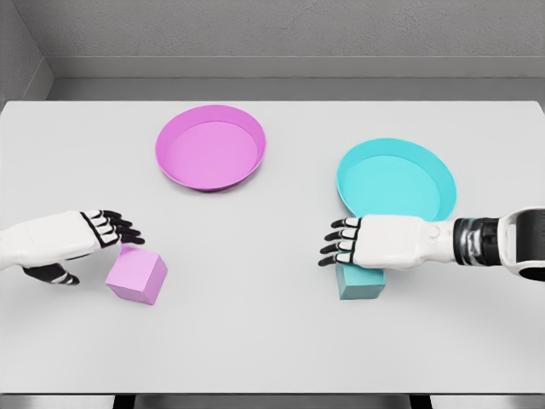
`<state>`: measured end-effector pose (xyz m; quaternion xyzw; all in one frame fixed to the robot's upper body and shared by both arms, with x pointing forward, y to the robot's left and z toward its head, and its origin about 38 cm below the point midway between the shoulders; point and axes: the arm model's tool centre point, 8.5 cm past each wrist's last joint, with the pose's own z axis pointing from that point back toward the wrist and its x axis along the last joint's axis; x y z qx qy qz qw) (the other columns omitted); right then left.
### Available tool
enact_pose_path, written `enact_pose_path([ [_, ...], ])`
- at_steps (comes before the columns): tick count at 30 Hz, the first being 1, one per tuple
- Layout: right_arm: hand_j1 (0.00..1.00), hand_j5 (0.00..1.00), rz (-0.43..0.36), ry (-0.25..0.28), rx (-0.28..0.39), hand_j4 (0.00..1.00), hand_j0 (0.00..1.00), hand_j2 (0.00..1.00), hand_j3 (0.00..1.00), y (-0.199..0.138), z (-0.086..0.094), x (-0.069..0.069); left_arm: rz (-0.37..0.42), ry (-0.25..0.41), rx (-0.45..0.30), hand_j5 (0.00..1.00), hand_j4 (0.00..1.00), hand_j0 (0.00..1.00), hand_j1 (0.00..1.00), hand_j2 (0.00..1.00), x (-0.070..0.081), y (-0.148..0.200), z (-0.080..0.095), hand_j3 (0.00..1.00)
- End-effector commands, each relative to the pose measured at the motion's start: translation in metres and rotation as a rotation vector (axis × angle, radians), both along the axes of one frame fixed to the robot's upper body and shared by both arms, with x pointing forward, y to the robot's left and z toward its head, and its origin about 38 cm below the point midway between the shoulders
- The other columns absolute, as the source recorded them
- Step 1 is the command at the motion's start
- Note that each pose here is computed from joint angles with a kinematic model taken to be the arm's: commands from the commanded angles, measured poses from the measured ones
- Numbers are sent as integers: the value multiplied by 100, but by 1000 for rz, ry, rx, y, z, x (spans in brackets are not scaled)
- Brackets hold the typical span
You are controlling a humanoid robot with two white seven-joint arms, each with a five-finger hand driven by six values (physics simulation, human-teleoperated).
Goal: Place the blocks in the corresponding plates according to their colors
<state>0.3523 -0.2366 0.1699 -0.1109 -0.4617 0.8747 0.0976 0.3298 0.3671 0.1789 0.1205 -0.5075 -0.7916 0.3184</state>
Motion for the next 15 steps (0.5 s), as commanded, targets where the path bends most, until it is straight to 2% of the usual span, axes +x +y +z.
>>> enact_pose_path([
  [1, 100, 100, 0, -1, 3, 100, 100, 100, 100, 1, 0, 0, 6, -2, -13, 100, 100, 100, 100, 100, 1, 0, 3, 100],
  [11, 100, 100, -3, -17, 7, 100, 100, 100, 100, -1, 8, 4, -23, -4, -26, 100, 100, 100, 100, 100, -3, -9, 5, 100],
  [15, 100, 100, -10, -14, 3, 100, 100, 100, 100, -6, 8, 3, -24, 2, -62, 100, 100, 100, 100, 100, -4, -13, 8, 100],
])
